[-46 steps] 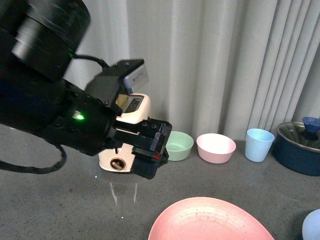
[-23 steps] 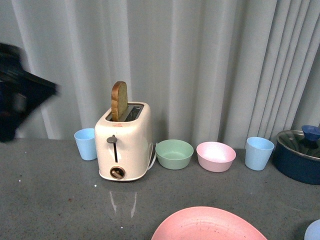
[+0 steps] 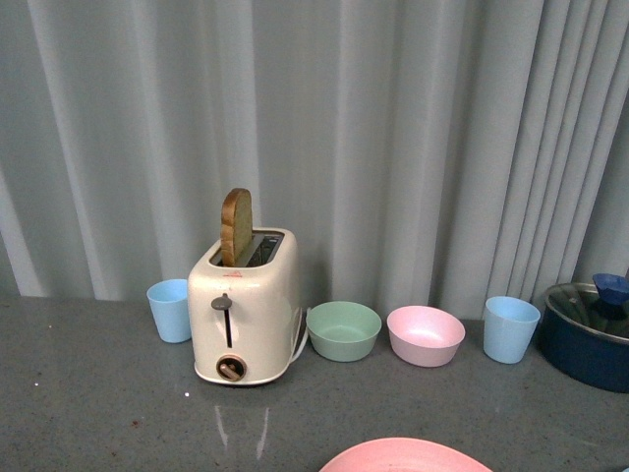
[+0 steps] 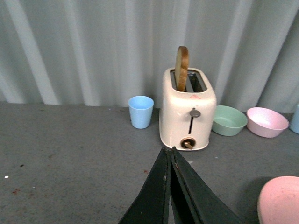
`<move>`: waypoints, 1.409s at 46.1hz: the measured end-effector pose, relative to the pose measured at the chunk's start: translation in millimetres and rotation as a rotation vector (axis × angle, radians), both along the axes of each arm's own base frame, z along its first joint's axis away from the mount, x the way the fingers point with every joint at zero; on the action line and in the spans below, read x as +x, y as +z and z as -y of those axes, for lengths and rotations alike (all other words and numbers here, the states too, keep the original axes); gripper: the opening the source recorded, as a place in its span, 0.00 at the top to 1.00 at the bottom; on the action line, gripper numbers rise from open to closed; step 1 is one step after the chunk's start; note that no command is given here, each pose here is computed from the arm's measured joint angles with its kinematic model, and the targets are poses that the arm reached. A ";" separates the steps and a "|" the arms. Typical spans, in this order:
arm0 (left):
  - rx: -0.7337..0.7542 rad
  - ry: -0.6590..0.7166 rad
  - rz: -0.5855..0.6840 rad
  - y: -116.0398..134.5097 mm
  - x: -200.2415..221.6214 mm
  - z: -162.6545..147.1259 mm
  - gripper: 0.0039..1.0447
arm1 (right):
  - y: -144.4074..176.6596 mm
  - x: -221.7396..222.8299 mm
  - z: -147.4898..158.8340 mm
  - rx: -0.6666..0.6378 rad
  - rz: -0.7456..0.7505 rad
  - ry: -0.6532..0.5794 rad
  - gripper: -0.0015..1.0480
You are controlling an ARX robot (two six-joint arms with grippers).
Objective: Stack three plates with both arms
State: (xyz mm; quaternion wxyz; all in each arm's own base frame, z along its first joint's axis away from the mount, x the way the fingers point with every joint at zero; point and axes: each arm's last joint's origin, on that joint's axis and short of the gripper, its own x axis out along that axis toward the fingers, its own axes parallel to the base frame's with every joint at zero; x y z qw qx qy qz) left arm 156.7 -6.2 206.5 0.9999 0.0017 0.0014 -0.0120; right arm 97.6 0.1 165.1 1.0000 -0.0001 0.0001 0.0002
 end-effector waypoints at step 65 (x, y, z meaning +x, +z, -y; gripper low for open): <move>-0.004 0.022 0.001 -35.7 -58.0 -6.0 0.97 | 0.0 0.0 -0.1 0.000 0.000 0.002 0.07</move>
